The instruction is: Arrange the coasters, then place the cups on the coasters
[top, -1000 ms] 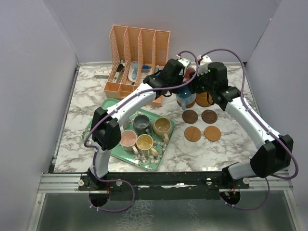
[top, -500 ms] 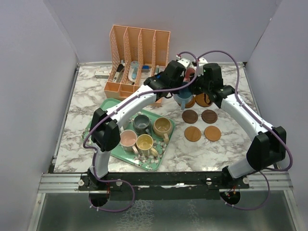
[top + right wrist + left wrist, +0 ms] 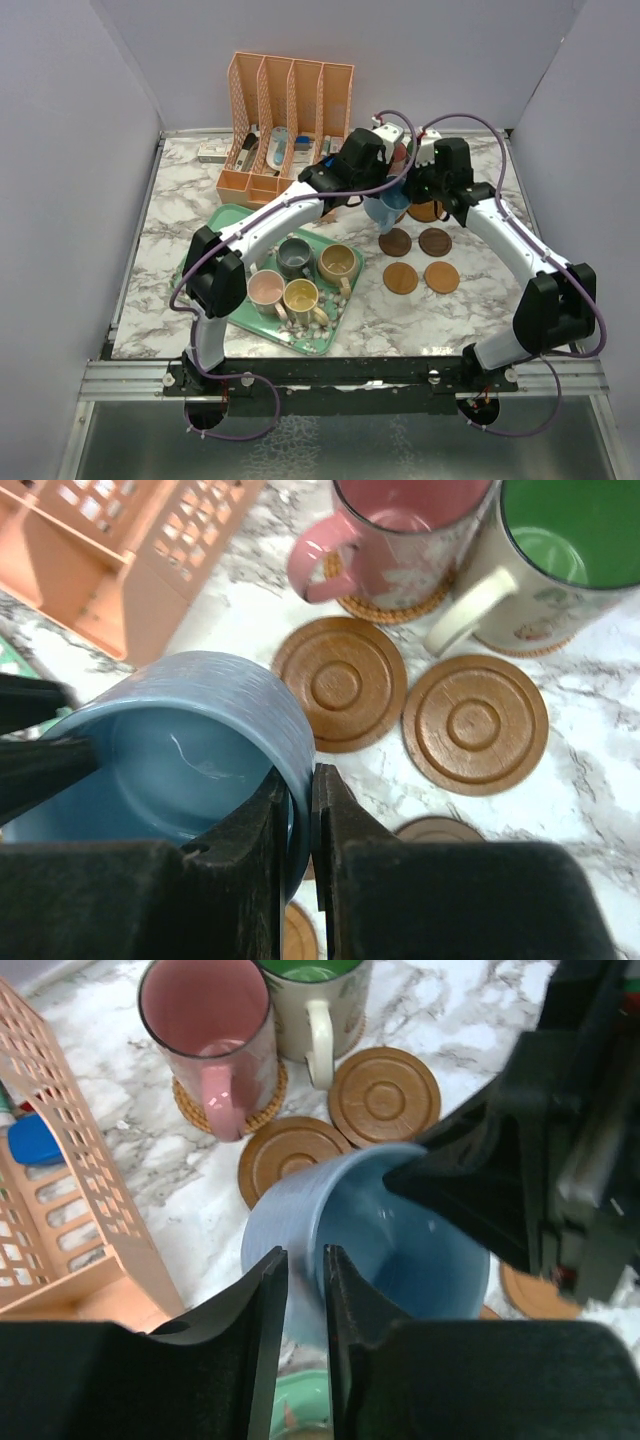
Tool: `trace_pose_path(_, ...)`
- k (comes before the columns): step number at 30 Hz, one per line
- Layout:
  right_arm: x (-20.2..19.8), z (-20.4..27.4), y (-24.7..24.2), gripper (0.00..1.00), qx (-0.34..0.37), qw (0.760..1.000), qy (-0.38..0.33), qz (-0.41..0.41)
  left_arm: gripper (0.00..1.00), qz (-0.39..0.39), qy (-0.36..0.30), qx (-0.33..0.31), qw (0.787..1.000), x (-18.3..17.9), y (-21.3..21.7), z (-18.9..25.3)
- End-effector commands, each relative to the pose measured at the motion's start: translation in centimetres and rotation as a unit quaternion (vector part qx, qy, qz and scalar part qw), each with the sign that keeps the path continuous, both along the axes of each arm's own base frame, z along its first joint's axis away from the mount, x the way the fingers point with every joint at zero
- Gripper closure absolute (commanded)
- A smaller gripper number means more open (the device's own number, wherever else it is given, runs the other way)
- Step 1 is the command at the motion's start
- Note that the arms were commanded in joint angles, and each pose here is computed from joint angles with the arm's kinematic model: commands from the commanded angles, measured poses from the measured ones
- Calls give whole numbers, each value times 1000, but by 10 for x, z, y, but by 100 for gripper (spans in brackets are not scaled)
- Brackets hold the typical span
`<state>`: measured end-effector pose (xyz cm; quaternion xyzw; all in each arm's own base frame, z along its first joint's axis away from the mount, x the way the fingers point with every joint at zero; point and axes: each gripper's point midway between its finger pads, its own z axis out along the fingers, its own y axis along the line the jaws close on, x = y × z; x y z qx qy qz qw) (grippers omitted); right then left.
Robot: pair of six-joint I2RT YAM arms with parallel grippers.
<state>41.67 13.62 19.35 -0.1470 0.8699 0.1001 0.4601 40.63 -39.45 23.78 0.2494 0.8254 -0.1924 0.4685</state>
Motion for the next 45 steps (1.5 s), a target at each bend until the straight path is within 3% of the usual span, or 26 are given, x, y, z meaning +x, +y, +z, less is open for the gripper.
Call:
trace_pose_path(1,8,-1,-43,99,-12,998,-14,-57,70,-55,-60,-61,995,-22,3,74)
trace_pose_path(8,13,-9,-76,99,-24,995,-17,-97,43,-82,-72,-54,993,-35,15,74)
trace_pose_path(18,32,1,-107,99,-51,987,-37,-148,29,-76,-111,-14,991,-40,49,71)
trace_pose_path(24,46,-8,-125,99,-75,977,-15,-200,17,-64,-139,12,988,-41,66,71)
trace_pose_path(30,54,-18,-134,99,-90,971,6,-223,11,-50,-162,22,985,-41,79,77)
trace_pose_path(45,66,-39,-137,99,-90,967,36,-235,11,-46,-183,14,982,-47,87,90)
